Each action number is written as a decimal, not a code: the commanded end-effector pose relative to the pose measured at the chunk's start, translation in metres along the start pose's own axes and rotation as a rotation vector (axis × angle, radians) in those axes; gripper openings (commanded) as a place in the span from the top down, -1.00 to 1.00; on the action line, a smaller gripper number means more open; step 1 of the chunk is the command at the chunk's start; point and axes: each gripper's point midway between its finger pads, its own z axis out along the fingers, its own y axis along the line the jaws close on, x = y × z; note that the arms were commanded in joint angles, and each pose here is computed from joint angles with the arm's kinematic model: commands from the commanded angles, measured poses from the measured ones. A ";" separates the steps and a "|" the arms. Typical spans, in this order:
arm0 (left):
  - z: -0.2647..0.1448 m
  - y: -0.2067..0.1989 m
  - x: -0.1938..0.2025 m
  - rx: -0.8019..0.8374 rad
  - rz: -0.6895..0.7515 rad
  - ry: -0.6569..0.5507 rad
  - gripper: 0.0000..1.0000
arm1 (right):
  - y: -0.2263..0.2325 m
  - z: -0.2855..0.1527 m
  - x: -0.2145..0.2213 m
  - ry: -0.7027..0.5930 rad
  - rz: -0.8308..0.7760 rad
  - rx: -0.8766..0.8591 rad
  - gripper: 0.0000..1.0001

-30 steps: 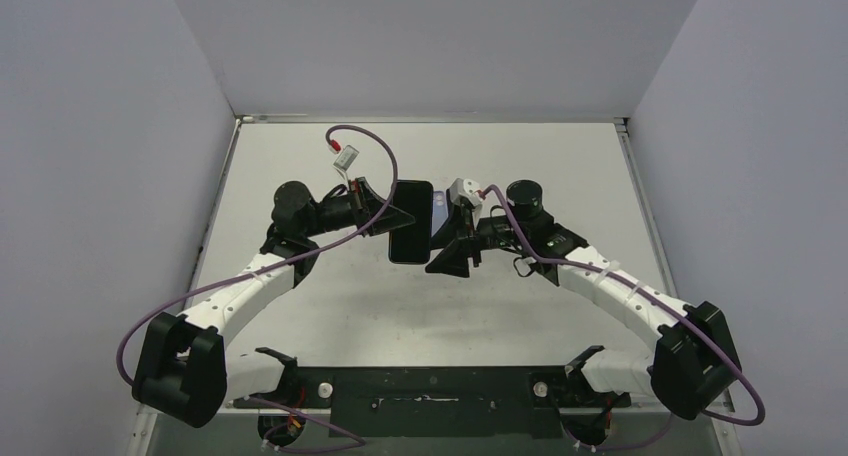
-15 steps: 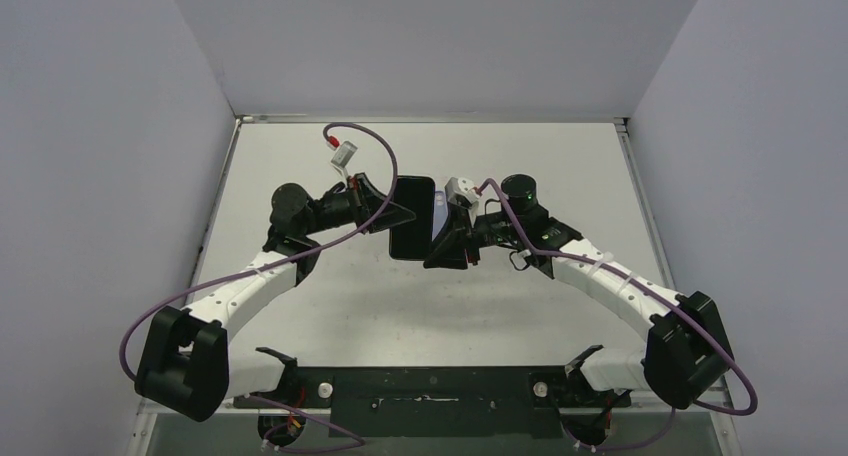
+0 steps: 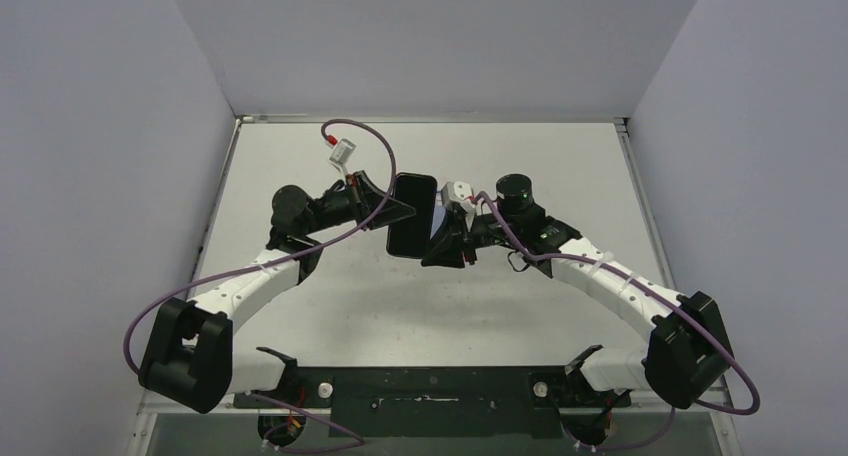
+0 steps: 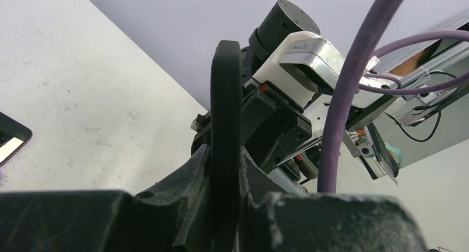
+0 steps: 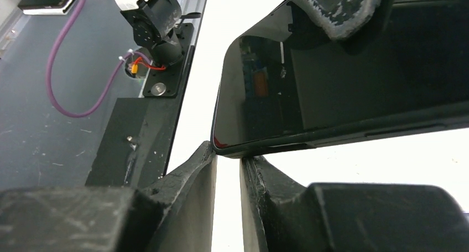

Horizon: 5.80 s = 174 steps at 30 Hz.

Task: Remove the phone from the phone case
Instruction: Remove the phone case from the phone.

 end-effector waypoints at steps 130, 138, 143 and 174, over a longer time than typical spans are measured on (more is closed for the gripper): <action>0.007 0.032 -0.025 -0.128 -0.132 -0.258 1.00 | -0.061 -0.052 -0.035 -0.197 0.094 0.610 0.08; 0.004 0.061 -0.045 -0.246 -0.146 -0.384 1.00 | -0.034 -0.055 -0.050 -0.371 0.431 0.571 -0.18; 0.005 0.062 -0.048 -0.242 -0.176 -0.425 1.00 | -0.031 -0.049 -0.059 -0.464 0.607 0.516 -0.21; 0.012 0.033 -0.053 -0.104 -0.198 -0.463 1.00 | -0.047 -0.042 -0.031 -0.436 0.829 0.574 -0.03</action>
